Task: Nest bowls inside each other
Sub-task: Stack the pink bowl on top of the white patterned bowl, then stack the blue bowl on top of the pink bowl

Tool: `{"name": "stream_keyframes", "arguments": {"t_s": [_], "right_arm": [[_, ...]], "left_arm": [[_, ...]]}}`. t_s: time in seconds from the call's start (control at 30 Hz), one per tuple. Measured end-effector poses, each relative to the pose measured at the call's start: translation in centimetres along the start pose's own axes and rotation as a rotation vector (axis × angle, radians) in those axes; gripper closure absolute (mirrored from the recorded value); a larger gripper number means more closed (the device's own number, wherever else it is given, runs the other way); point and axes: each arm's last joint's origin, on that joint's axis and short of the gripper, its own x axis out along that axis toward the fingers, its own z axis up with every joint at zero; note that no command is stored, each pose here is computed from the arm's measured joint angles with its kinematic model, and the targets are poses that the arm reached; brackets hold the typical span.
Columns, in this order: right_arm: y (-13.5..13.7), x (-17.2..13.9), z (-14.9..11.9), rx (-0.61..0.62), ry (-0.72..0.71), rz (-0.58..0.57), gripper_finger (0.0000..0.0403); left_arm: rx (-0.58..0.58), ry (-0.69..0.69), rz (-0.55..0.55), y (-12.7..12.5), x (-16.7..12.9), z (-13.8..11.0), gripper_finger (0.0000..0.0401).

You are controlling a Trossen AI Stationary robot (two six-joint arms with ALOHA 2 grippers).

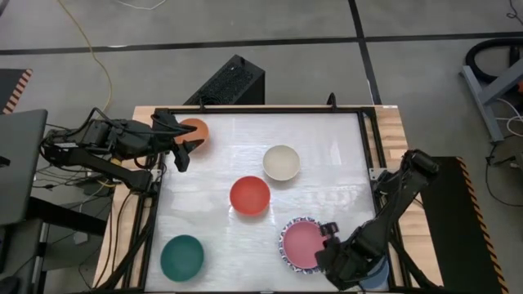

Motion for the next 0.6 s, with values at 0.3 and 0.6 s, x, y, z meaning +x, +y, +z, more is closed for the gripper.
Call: {"name": "stream_keyframes", "arguments": {"t_s": [0.3, 0.6], "right_arm": [[-1.5, -5.4, -4.2, 0.52, 0.119, -0.051, 0.0259], [-0.6, -5.7, -5.4, 0.499, 0.164, -0.036, 0.0261]], "left_arm": [[-0.026, 0.015, -0.039, -0.1, 0.0, 0.0, 0.0191], [-0.032, 0.034, -0.101, -0.3, 0.0, -0.1, 0.0191]]}}
